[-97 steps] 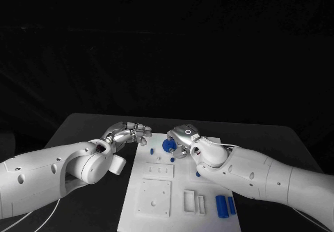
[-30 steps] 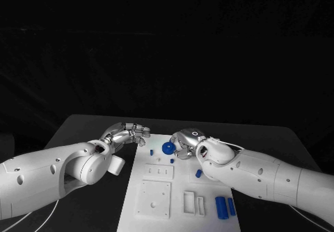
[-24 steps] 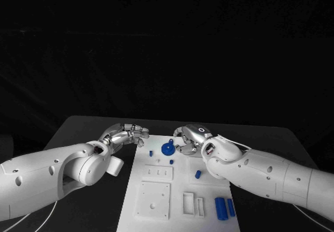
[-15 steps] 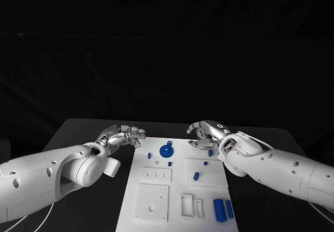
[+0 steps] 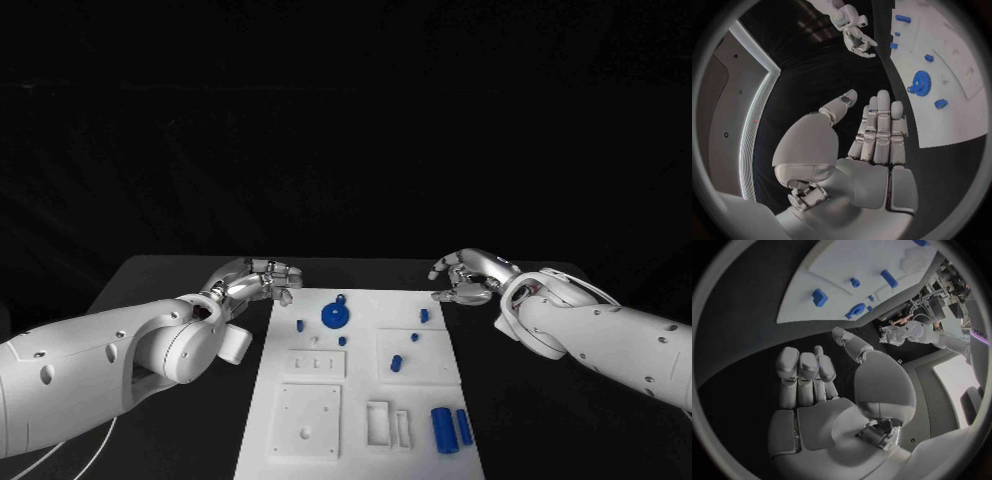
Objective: Assemble the parts on the task board
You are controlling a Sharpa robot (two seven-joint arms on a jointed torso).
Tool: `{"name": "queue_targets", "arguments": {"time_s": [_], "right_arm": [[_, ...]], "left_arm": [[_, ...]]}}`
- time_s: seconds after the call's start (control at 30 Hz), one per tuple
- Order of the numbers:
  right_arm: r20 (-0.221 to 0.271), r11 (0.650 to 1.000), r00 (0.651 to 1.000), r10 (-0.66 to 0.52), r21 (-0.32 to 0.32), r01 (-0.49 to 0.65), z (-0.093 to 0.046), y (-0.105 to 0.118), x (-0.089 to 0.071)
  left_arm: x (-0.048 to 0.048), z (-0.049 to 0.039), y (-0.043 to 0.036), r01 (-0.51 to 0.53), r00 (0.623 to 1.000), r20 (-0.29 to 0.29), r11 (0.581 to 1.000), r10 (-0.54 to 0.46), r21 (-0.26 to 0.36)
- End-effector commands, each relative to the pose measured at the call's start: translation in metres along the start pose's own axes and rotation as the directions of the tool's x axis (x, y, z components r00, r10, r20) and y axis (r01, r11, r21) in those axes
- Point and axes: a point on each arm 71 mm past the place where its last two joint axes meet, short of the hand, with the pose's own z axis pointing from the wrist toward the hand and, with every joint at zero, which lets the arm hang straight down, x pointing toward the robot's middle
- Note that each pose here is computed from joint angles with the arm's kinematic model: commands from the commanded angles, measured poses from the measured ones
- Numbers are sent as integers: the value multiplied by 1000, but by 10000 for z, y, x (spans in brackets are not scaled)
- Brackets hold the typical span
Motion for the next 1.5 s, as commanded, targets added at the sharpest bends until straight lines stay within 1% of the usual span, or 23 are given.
{"name": "queue_targets", "arguments": {"time_s": [0.03,0.23,0.5,0.8,1.03,1.5], "right_arm": [[-45,1000,999,29,-6,-30,-24,-80,59],[-61,999,998,34,13,-34,-31,-140,144],[-82,998,996,39,48,-35,-6,-200,328],[-116,998,992,52,52,-46,-8,-199,494],[-128,998,990,58,47,-52,-3,-172,543],[-131,998,990,52,40,-47,50,-94,602]], "left_arm": [[34,8,4,15,1000,-25,1000,-14,14],[37,13,14,17,1000,-24,1000,-16,13],[61,18,20,21,999,-32,1000,-20,13],[68,13,31,23,999,-35,1000,-22,10],[62,10,32,23,999,-34,1000,-22,10],[65,13,32,23,999,-36,1000,-22,10]]}}
